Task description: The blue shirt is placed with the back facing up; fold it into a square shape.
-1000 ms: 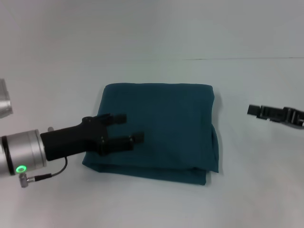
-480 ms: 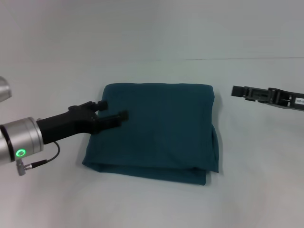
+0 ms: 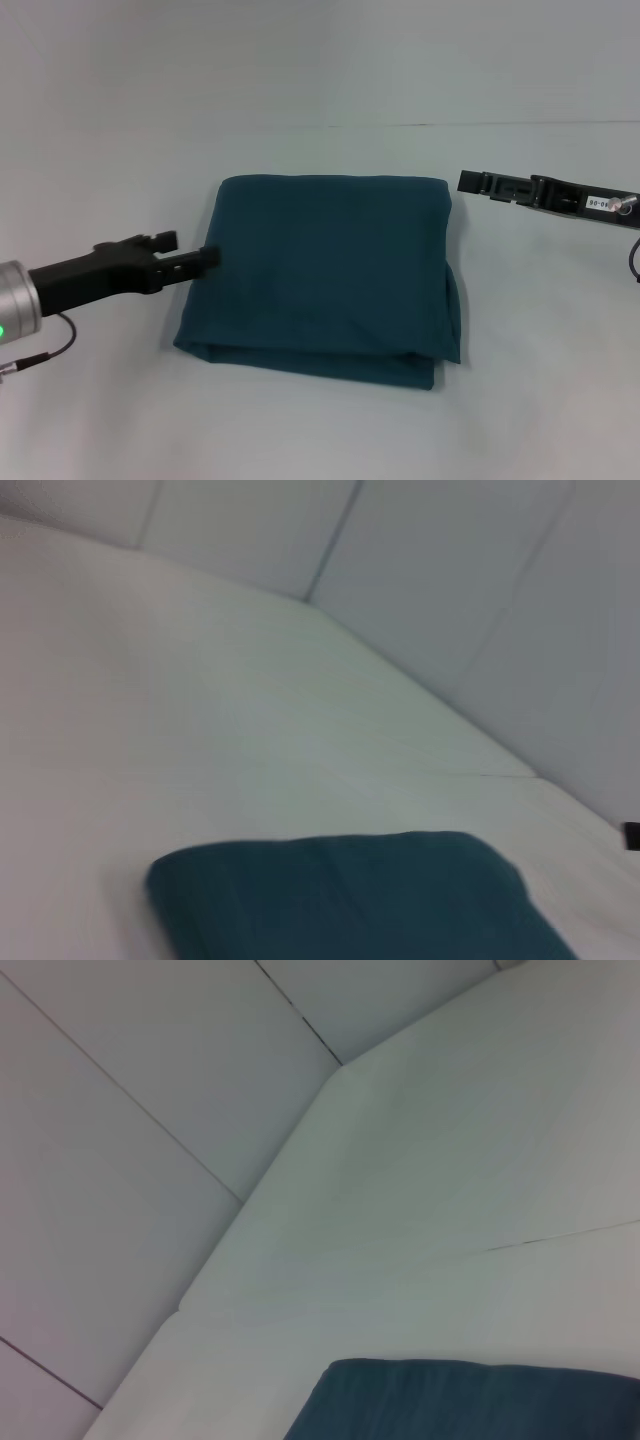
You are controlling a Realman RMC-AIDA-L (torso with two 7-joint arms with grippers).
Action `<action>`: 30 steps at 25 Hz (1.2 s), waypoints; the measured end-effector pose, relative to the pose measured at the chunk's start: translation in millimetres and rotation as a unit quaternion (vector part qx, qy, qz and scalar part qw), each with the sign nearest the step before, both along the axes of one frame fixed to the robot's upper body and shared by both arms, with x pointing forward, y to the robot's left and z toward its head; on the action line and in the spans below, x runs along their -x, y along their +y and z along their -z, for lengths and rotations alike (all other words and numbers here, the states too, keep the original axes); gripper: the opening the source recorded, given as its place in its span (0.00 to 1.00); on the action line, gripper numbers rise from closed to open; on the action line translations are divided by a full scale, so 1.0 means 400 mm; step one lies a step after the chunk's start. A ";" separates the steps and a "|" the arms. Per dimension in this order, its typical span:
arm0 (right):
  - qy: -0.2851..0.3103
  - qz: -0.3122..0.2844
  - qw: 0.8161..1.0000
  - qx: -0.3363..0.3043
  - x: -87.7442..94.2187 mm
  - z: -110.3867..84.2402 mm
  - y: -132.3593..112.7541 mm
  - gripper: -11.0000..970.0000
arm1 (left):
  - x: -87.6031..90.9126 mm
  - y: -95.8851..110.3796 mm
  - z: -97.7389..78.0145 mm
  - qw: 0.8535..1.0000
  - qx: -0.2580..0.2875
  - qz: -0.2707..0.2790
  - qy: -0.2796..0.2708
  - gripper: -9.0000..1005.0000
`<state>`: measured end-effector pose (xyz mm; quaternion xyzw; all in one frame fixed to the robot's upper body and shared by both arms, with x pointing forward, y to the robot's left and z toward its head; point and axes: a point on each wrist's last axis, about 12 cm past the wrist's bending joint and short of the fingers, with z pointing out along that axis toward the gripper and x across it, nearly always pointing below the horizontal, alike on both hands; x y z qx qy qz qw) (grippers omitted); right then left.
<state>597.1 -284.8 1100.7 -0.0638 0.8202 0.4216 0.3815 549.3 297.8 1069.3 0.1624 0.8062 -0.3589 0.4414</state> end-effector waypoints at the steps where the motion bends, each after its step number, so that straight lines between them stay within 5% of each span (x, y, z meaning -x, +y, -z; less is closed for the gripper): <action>1: 0.000 0.000 1.000 0.000 -0.001 -0.001 0.001 0.94 | 0.001 0.005 0.002 1.000 0.000 -0.007 0.007 0.90; 8: 0.004 -0.007 1.000 -0.002 -0.003 0.001 0.008 0.94 | -0.002 0.029 0.033 0.996 -0.028 -0.052 0.069 0.90; 30: 0.003 -0.009 1.000 0.000 -0.014 -0.008 0.011 0.94 | -0.020 -0.039 0.046 0.993 -0.074 0.017 0.092 0.90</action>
